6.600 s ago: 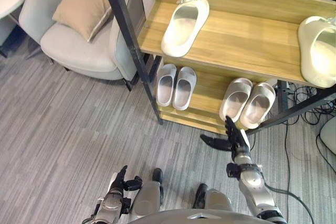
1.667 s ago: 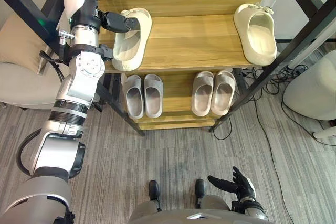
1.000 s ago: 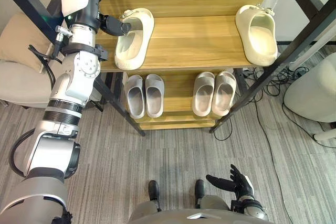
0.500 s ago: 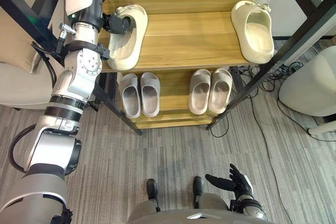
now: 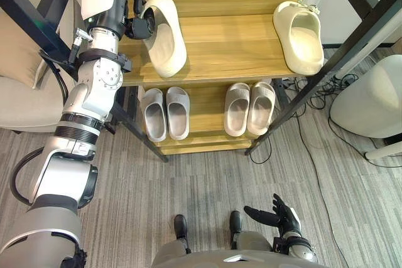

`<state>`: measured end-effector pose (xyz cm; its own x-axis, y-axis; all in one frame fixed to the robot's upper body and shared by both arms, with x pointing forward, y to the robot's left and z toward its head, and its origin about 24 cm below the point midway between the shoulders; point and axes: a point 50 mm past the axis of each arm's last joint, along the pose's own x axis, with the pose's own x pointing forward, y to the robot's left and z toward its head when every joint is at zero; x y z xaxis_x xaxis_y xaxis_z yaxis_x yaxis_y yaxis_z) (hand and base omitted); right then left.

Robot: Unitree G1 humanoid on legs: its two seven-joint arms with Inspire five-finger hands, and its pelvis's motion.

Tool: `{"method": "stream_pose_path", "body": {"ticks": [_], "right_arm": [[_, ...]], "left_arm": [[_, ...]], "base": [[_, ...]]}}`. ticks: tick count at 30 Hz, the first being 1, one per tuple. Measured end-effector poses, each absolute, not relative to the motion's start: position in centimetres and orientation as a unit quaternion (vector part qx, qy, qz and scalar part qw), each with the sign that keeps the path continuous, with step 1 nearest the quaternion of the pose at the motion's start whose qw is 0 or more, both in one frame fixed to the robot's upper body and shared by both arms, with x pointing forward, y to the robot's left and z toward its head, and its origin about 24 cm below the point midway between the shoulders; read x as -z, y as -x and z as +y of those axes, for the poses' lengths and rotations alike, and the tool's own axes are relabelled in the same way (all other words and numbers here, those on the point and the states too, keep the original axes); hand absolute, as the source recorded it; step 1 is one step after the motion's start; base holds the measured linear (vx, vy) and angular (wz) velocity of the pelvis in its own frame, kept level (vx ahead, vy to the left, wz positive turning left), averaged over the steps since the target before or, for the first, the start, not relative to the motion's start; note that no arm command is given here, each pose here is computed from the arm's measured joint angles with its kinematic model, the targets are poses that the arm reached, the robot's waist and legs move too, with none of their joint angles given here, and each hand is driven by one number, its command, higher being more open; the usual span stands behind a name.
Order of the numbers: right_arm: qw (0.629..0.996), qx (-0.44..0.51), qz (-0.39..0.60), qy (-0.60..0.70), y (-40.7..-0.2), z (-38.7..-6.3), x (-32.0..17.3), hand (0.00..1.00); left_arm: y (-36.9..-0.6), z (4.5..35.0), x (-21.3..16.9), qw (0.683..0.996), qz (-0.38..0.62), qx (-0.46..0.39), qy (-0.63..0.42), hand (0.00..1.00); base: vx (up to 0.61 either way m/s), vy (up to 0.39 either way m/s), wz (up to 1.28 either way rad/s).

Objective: Organize the slippers on the shoe rack

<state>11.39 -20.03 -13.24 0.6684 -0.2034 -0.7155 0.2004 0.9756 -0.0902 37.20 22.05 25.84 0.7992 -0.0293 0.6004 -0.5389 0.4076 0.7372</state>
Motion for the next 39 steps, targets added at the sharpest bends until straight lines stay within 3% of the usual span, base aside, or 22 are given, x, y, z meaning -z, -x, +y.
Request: {"method": "stream_pose_path", "body": {"ticks": [8,17,31,39], "right_arm": [[0.913,0.110,0.392,0.002,-11.4,-20.0,13.2,1.00],[0.916,0.110,0.385,-0.003,-11.6,-19.7,13.1,1.00],[0.921,0.124,0.370,-0.016,-11.8,-20.0,12.7,1.00],[0.921,0.132,0.367,-0.008,-11.8,-20.4,12.6,1.00]], "left_arm": [[-37.2,21.4,-25.6,0.777,-0.278,-0.150,-0.545,0.00],[-37.4,18.4,-25.2,0.754,-0.302,-0.100,-0.575,0.00],[-38.1,14.4,-26.7,0.761,-0.337,-0.073,-0.549,0.00],[-39.0,14.5,-27.8,0.766,-0.322,-0.091,-0.549,0.00]], "base": [[0.00,0.000,0.00],[0.00,0.000,-0.03],[-0.01,0.012,-0.06],[0.01,0.011,-0.15]]}}
